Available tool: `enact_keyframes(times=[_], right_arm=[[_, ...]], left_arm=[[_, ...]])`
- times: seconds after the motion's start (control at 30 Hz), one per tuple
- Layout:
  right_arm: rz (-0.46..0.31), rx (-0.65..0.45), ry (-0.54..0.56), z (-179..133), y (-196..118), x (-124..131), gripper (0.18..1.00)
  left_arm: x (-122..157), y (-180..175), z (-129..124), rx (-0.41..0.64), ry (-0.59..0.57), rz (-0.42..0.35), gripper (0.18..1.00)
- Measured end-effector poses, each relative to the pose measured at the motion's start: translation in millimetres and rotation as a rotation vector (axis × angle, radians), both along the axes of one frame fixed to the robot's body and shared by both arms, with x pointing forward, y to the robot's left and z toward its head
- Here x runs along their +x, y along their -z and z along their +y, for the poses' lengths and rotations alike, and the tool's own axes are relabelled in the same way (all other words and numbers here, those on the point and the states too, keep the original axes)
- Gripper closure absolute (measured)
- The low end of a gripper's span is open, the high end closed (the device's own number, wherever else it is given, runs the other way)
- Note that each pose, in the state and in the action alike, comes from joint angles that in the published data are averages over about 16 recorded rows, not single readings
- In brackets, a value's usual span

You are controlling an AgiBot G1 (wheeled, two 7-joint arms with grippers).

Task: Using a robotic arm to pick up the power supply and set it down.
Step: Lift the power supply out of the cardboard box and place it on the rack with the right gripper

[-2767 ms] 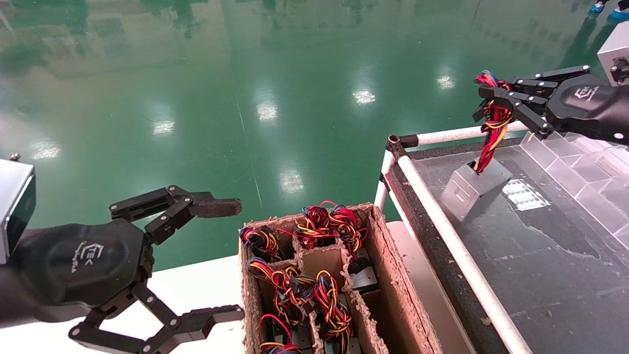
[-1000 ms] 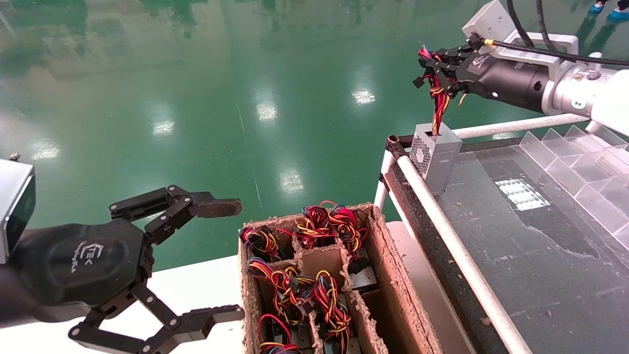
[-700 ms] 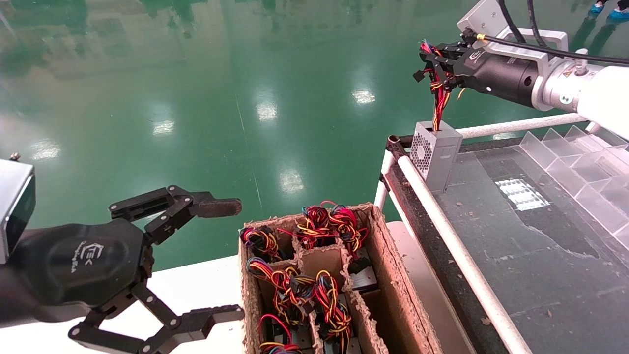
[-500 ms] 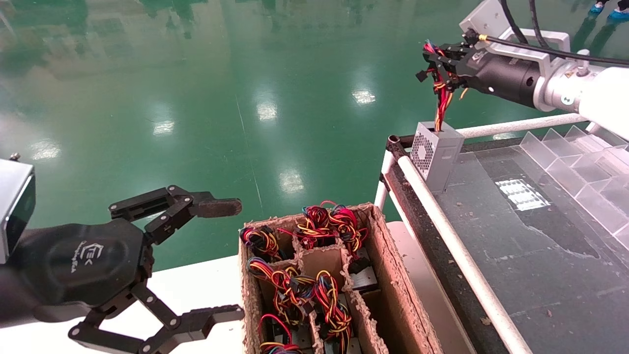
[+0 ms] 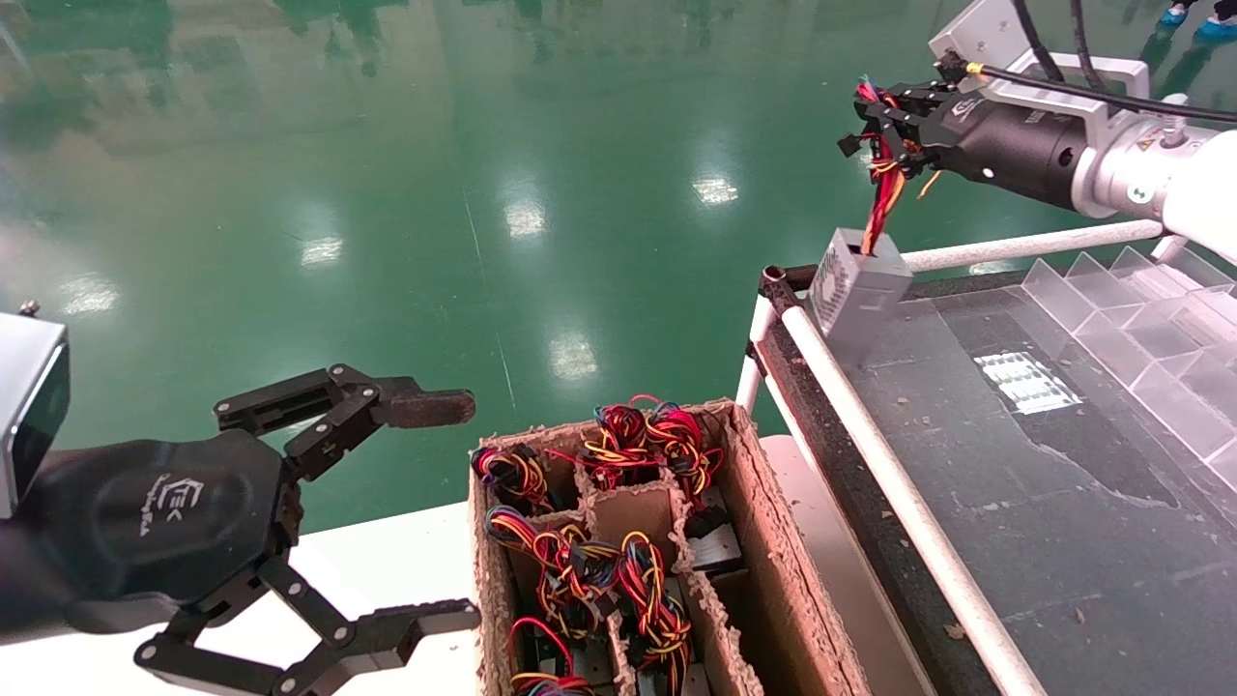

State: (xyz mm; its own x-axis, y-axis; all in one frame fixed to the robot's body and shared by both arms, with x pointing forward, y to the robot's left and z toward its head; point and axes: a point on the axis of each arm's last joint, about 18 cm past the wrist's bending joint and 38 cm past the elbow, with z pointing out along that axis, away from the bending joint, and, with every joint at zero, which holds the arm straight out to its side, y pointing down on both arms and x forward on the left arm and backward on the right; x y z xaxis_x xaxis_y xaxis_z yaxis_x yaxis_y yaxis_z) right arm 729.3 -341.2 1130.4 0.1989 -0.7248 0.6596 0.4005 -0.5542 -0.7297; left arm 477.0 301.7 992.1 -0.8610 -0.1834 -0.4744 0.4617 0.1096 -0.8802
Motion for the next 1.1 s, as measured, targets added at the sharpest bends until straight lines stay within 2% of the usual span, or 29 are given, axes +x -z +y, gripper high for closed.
enact_keyframes(times=[0.53, 0.93, 1.1], right_arm=[[0.006, -0.035, -0.035, 23.9, 0.2, 3.9, 0.940], [0.012, -0.036, -0.035, 22.4, 1.3, 3.4, 0.927], [0.012, -0.035, -0.034, 20.0, 0.8, 2.4, 0.897]], left_arm=[[0.0, 0.0, 0.0, 0.000, 0.000, 0.000, 0.184], [0.0, 0.0, 0.0, 0.000, 0.000, 0.000, 0.184], [0.0, 0.0, 0.0, 0.000, 0.000, 0.000, 0.184]])
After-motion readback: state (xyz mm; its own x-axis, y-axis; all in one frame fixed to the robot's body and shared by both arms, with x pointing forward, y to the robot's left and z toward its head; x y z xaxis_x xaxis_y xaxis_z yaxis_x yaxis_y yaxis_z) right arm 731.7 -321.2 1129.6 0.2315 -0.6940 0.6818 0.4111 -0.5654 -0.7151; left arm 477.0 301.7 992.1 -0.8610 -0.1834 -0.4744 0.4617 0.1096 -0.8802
